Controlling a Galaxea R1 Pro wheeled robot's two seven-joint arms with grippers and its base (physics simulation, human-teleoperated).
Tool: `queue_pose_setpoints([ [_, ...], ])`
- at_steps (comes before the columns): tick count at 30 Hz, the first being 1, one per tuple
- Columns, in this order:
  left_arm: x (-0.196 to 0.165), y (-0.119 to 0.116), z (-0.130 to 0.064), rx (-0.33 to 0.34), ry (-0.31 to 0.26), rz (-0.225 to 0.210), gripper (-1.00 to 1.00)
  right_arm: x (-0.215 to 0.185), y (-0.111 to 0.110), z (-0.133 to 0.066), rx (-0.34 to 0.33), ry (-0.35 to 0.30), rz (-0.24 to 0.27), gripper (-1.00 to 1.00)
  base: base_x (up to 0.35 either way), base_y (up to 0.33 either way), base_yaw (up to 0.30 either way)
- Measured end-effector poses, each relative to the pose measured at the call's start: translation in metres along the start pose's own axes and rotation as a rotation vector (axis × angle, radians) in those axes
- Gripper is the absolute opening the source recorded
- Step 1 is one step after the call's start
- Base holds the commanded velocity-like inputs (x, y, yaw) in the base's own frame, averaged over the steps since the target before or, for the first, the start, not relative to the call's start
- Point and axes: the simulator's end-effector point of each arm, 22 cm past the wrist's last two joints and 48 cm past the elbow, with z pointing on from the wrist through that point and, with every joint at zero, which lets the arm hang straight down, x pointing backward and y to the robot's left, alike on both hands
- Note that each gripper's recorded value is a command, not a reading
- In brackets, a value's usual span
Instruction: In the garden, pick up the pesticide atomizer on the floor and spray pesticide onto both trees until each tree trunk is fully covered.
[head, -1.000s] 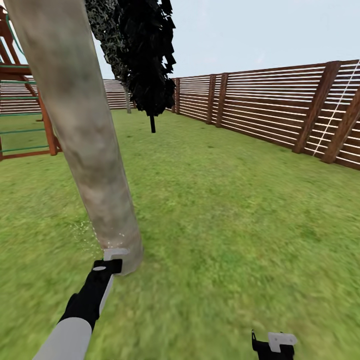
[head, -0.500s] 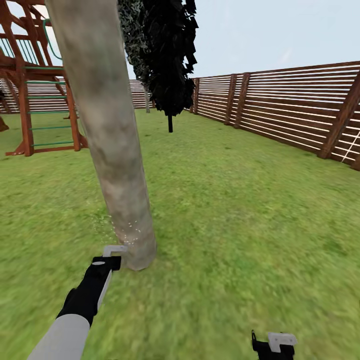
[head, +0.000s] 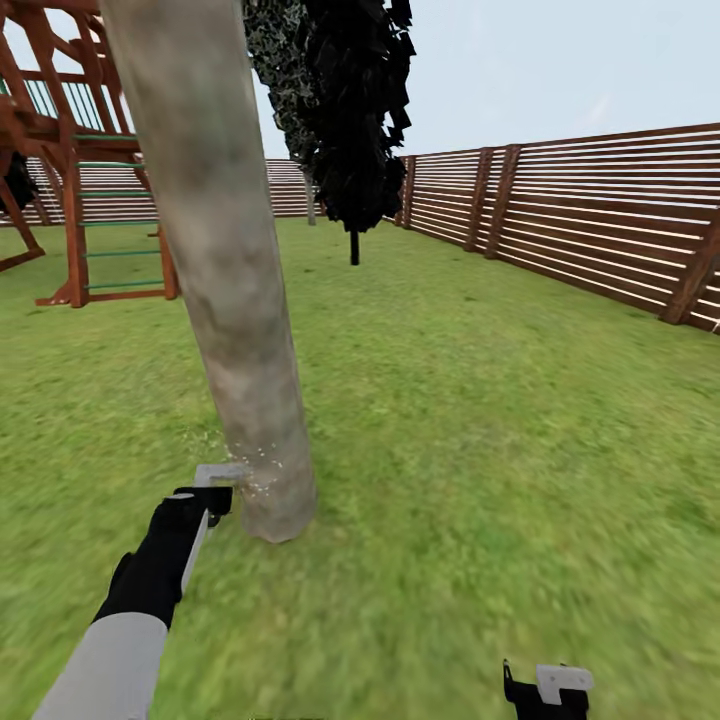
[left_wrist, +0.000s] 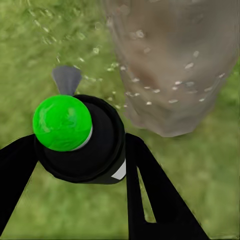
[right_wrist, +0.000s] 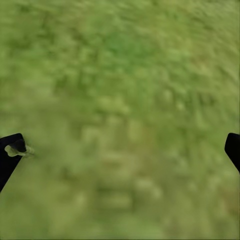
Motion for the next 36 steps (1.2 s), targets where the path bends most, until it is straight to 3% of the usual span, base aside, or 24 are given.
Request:
queue_pose_setpoints([
  [5, 0.004, -0.006, 0.000, 0.037, 0.005, 0.011, -1.00, 0.000, -0.001, 0.000, 0.001, 0.000, -0.001, 1.00, 0.000, -0.155, 0.024],
  [15, -0.006, -0.002, -0.003, 0.029, -0.018, 0.007, -1.00, 0.000, -0.001, 0.000, 0.000, 0.000, -0.001, 1.00, 0.008, -0.270, 0.006],
  [27, -0.010, -0.002, -0.005, 0.028, -0.028, 0.004, -1.00, 0.000, 0.000, 0.000, 0.000, 0.000, 0.000, 1.00, 0.041, -0.263, 0.253],
  [36, -0.009, -0.001, -0.005, 0.022, -0.026, 0.006, -1.00, 0.000, -0.002, 0.000, 0.002, 0.000, -0.002, 1.00, 0.108, -0.251, 0.014],
])
